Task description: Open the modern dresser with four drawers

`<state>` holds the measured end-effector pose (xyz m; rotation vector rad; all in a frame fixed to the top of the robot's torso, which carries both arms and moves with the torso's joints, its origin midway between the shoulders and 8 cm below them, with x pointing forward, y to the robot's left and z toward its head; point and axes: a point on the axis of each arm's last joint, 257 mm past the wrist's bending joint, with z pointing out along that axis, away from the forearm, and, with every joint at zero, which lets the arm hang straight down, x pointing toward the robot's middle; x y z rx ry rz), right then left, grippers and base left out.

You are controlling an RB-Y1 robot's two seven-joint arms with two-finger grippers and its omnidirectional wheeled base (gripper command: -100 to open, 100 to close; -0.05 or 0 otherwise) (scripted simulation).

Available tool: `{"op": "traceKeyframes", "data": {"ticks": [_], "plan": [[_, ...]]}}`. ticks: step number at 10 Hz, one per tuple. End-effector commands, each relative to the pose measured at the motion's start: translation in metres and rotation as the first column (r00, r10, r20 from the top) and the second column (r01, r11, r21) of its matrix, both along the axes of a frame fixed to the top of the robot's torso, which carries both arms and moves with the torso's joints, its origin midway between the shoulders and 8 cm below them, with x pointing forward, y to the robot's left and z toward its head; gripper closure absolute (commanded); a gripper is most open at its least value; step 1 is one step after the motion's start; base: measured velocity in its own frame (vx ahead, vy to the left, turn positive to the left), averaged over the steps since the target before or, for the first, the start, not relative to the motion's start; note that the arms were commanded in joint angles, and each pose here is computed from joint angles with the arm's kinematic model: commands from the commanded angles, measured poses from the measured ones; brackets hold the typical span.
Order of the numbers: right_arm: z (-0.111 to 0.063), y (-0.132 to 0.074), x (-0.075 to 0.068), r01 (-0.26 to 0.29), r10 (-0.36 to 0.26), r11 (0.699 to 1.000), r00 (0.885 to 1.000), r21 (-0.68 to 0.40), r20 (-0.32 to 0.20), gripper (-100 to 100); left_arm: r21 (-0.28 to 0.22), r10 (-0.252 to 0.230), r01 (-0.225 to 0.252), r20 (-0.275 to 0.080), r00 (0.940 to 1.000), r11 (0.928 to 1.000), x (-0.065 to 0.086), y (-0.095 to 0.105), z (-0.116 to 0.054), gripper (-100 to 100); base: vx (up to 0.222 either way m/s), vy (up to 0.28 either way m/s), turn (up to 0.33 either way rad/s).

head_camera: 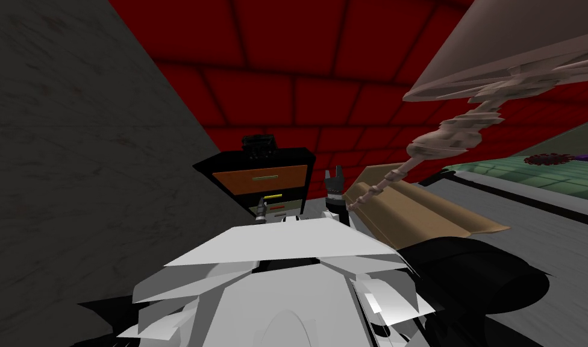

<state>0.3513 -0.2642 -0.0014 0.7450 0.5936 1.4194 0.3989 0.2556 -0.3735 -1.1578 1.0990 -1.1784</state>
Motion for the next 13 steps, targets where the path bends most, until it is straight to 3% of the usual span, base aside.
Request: {"op": "traceKeyframes", "data": {"ticks": [1,2,9,10,13], "plan": [[0.000,0.000,0.000,0.000,0.000,1.000,1.000,0.000,0.000,0,0.000,-0.001,0.001,-0.001,1.0000,1.0000,0.007,0.000,0.002,-100,0.023,0.004,0.000],[0.000,0.000,0.000,0.000,0.000,1.000,1.000,0.000,0.000,0,-0.001,0.001,-0.001,-0.003,1.0000,1.0000,-0.005,-0.001,-0.003,100,-0.029,0.004,-0.013],[0.000,0.000,0.000,0.000,0.000,1.000,1.000,0.000,0.000,0,0.000,-0.012,0.012,0.002,0.9999,0.9999,0.012,-0.004,0.007,100,-0.133,-0.012,0.019],[0.000,0.000,0.000,0.000,0.000,1.000,1.000,0.000,0.000,0,0.030,-0.017,0.017,-0.003,0.9999,0.9994,0.012,0.008,0.007,-100,-0.021,-0.002,-0.003],[0.000,0.000,0.000,0.000,0.000,1.000,1.000,0.000,0.000,0,0.088,-0.025,0.026,-0.011,0.9996,0.9958,0.012,0.030,0.008,-100,0.014,0.000,0.001]]}}
